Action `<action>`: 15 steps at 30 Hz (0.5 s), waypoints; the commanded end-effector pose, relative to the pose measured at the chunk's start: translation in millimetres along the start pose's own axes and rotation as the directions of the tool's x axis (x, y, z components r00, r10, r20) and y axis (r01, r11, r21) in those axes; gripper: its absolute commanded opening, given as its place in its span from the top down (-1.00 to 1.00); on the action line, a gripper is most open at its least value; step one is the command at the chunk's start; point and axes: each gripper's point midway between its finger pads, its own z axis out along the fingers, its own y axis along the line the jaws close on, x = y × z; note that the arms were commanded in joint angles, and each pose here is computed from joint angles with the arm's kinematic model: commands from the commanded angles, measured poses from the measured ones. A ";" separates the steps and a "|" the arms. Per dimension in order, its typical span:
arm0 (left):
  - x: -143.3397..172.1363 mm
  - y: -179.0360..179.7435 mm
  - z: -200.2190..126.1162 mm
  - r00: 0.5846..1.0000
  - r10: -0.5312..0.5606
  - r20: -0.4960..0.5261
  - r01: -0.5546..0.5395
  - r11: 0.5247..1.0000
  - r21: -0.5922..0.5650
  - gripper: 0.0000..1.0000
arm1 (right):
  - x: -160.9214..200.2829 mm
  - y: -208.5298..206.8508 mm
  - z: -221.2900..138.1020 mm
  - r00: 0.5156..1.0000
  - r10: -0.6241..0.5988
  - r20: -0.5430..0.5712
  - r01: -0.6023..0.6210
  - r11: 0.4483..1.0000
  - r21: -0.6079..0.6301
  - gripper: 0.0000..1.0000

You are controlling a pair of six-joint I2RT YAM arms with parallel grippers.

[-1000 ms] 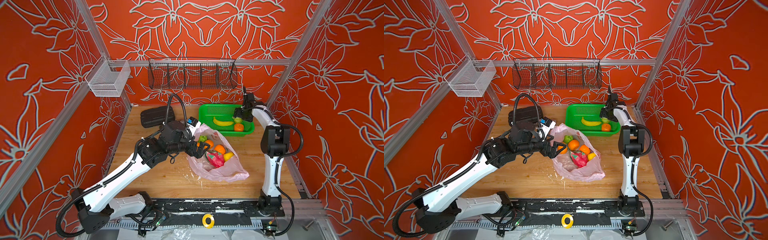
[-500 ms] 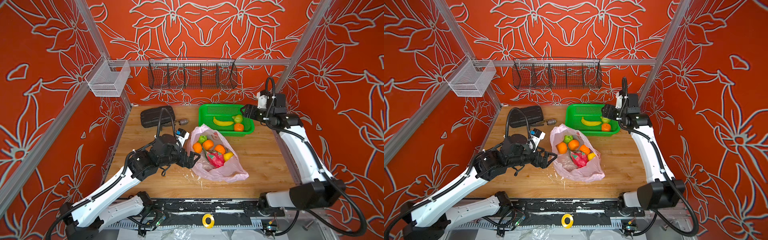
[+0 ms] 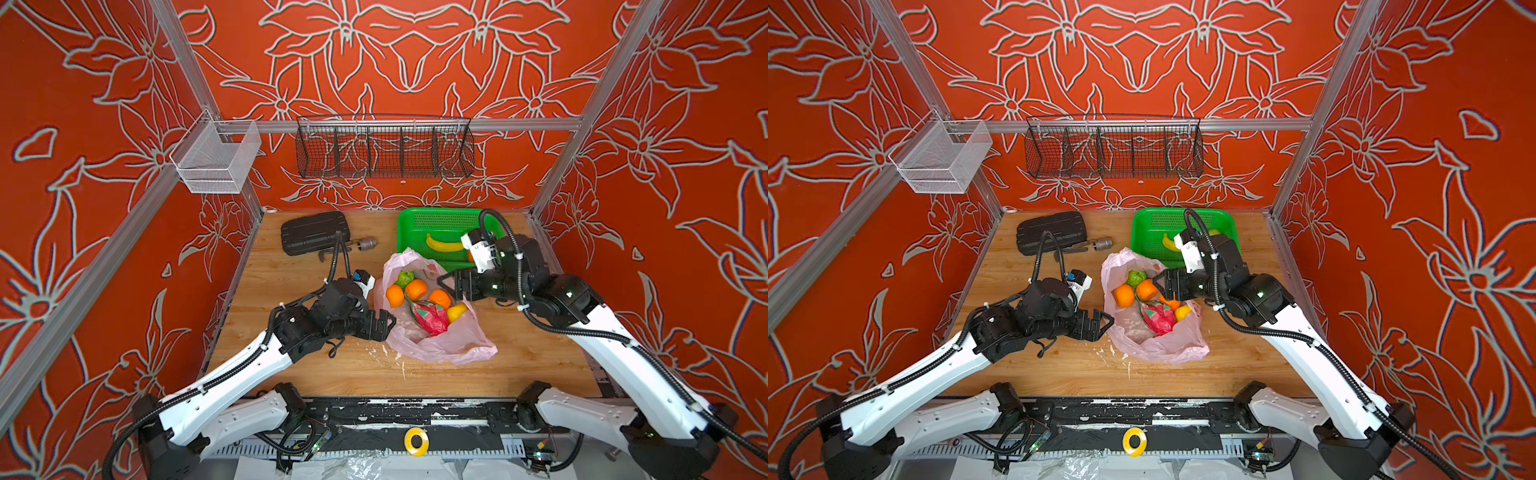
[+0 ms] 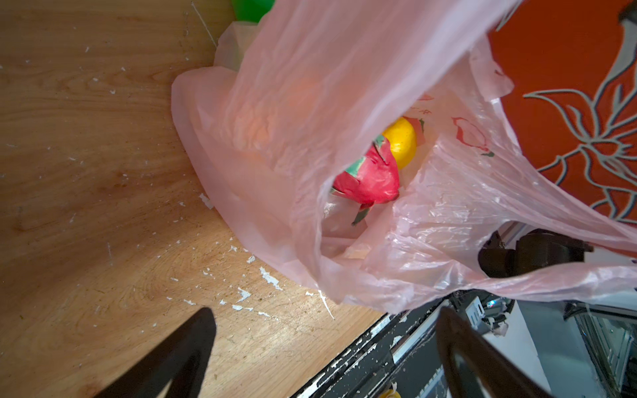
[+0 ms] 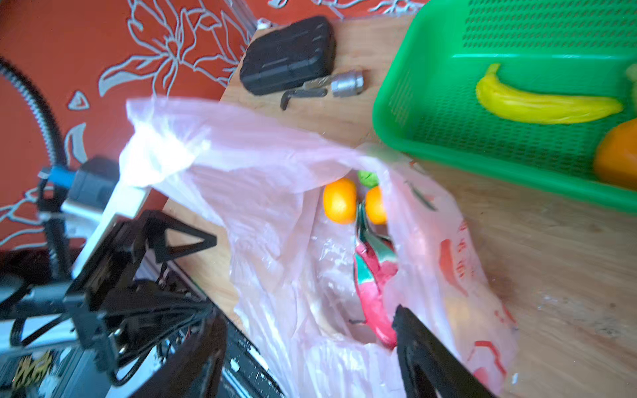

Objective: Untie the knot of the plastic bag and take out the fruit
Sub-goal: Open the plastic bag at the center of the table.

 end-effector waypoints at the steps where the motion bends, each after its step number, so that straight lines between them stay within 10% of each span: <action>1: -5.8 6.4 13.7 0.997 -0.075 0.009 0.076 0.996 -0.041 -0.99 | 22.5 1.5 4.1 0.998 0.042 -0.039 -0.041 0.999 0.034 -0.56; 11: -9.7 25.8 45.1 0.988 -0.155 -0.015 0.150 0.971 -0.186 -0.64 | 93.5 9.0 60.0 0.980 0.036 -0.198 -0.018 0.996 0.090 -0.49; 15: -2.9 34.0 55.2 0.984 -0.168 -0.062 0.148 0.958 -0.246 -0.09 | 113.2 5.8 88.5 0.968 0.029 -0.249 0.011 0.987 0.158 -0.49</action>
